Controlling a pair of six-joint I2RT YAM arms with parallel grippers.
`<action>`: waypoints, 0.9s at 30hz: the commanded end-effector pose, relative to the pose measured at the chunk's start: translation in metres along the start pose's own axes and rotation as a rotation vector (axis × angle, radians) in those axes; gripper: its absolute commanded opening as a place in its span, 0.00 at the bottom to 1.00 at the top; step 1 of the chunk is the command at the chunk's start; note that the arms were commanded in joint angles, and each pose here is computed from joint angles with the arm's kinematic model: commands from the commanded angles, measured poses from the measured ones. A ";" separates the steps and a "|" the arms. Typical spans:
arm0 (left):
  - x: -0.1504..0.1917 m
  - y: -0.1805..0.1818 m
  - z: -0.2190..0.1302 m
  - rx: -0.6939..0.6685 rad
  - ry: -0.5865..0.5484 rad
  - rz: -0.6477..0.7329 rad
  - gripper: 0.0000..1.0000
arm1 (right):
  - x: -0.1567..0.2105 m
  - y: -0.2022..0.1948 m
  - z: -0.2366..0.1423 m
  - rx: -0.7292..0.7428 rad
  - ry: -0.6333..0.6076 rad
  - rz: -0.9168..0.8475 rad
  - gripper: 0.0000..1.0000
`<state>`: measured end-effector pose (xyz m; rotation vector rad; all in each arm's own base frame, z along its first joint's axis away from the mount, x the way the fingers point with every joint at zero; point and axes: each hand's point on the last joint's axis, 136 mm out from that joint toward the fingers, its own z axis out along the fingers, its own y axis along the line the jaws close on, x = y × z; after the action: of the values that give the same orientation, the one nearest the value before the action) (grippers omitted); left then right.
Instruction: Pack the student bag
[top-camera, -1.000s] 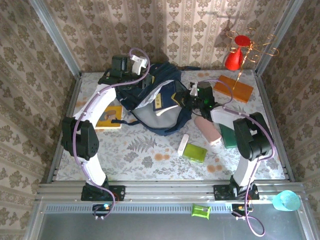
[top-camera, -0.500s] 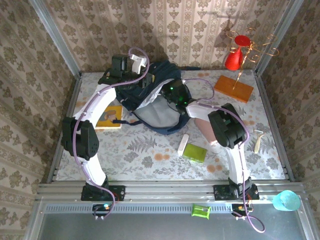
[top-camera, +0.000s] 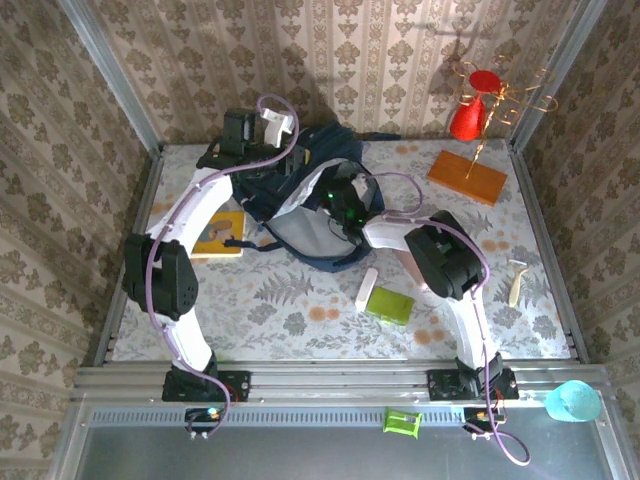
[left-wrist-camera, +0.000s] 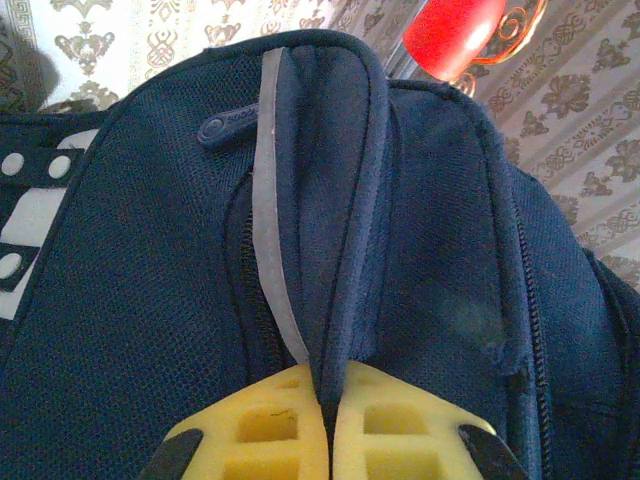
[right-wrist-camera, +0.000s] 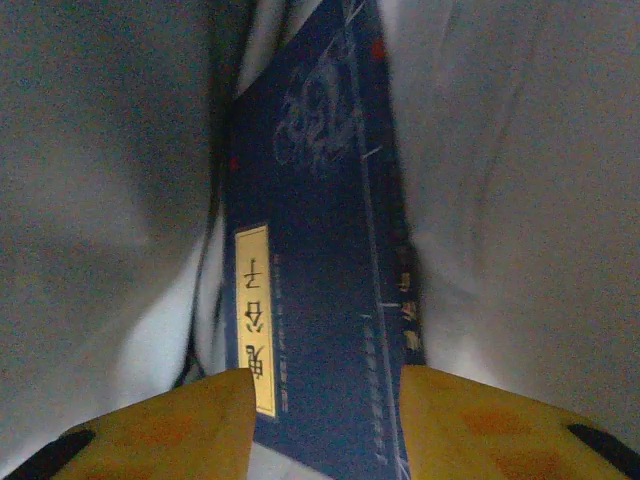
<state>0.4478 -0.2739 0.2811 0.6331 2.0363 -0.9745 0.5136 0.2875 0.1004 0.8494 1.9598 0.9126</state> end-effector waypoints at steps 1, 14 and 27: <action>-0.048 -0.025 -0.009 0.065 -0.134 0.097 0.00 | -0.031 0.026 -0.043 -0.080 -0.037 -0.048 0.46; 0.006 -0.005 0.041 0.058 -0.007 0.074 0.44 | -0.060 0.011 -0.189 -0.070 -0.034 -0.511 0.48; 0.166 0.135 -0.152 -0.742 -0.161 -0.512 0.84 | -0.013 0.019 -0.185 -0.119 0.100 -0.696 0.50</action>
<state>0.3980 -0.1067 0.1873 -0.0438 2.2037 -0.5638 0.3624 0.2246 0.1990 0.0838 2.0454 0.6453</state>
